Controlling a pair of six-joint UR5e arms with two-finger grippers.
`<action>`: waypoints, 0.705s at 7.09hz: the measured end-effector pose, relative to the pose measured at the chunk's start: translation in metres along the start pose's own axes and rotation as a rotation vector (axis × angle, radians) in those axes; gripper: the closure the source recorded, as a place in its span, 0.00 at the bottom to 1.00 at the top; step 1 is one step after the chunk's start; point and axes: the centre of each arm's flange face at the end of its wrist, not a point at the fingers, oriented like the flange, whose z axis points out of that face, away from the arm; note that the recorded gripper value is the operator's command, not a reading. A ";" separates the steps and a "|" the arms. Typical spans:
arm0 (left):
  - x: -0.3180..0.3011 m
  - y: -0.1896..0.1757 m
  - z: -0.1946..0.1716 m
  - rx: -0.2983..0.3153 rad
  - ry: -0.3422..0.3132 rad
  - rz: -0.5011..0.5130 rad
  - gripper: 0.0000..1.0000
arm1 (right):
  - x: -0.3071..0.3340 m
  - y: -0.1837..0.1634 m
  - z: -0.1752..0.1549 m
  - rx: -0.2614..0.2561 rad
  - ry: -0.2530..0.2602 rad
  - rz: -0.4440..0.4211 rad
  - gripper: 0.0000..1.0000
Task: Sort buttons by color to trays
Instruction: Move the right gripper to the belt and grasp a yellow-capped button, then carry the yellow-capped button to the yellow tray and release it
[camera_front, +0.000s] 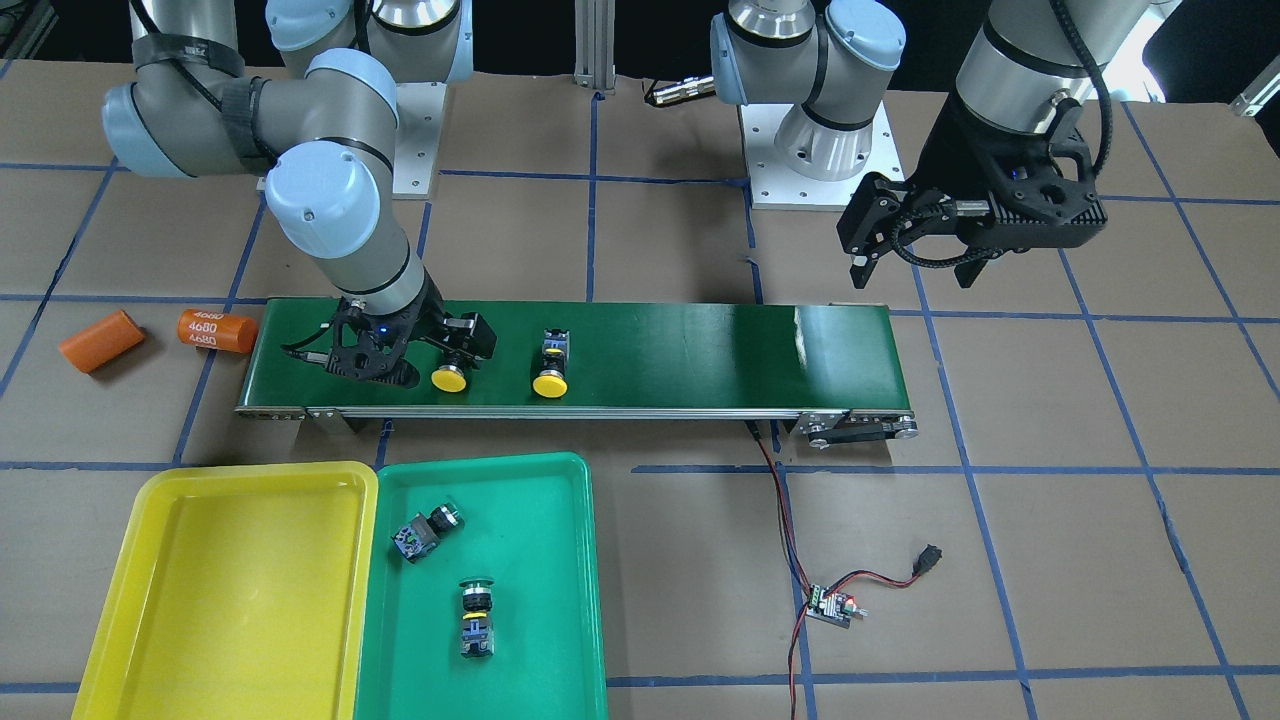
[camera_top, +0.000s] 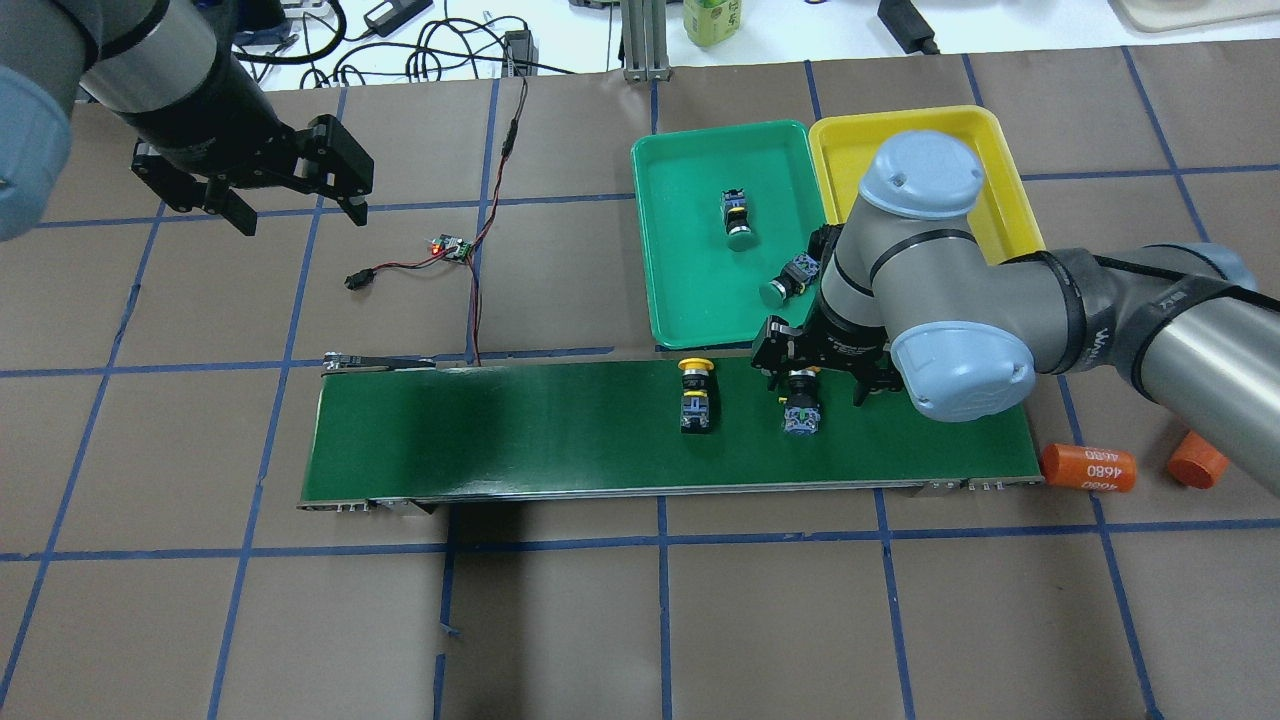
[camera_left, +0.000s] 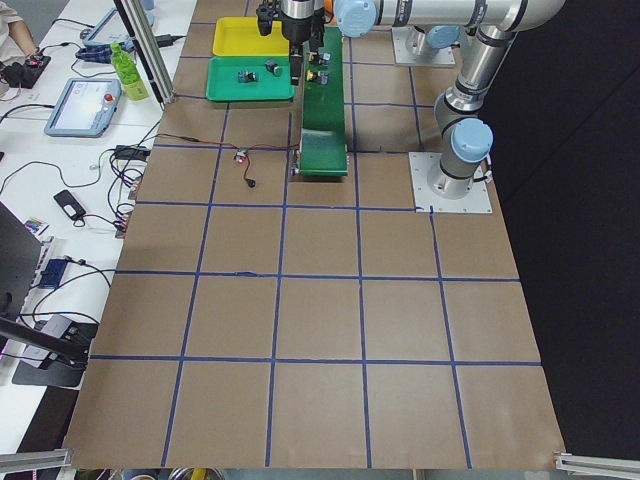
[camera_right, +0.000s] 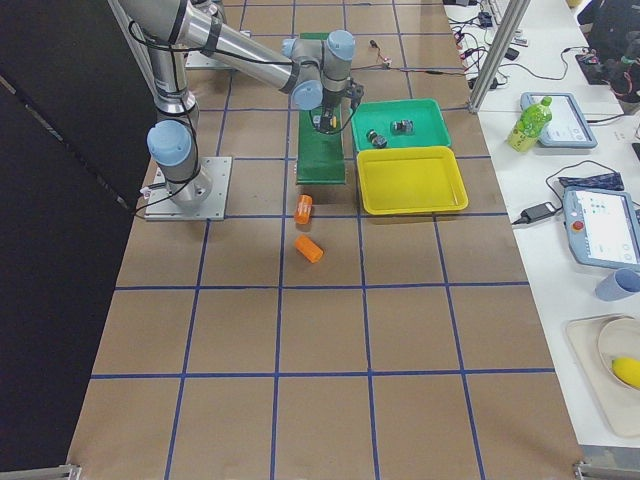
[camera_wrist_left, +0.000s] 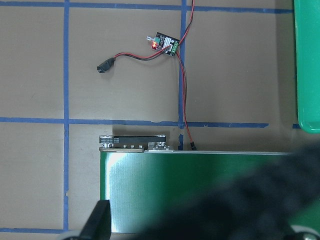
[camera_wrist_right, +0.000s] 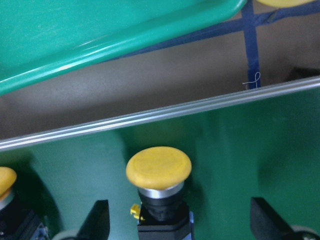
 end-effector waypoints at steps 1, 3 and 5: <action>-0.001 0.001 -0.002 0.002 -0.002 -0.003 0.00 | 0.000 0.000 0.002 -0.005 0.002 0.000 1.00; -0.005 -0.001 -0.010 0.017 -0.006 -0.014 0.00 | 0.003 0.003 0.007 -0.017 0.008 0.003 1.00; -0.006 -0.002 -0.014 0.023 0.000 -0.016 0.00 | 0.005 -0.001 -0.006 0.016 0.006 0.005 1.00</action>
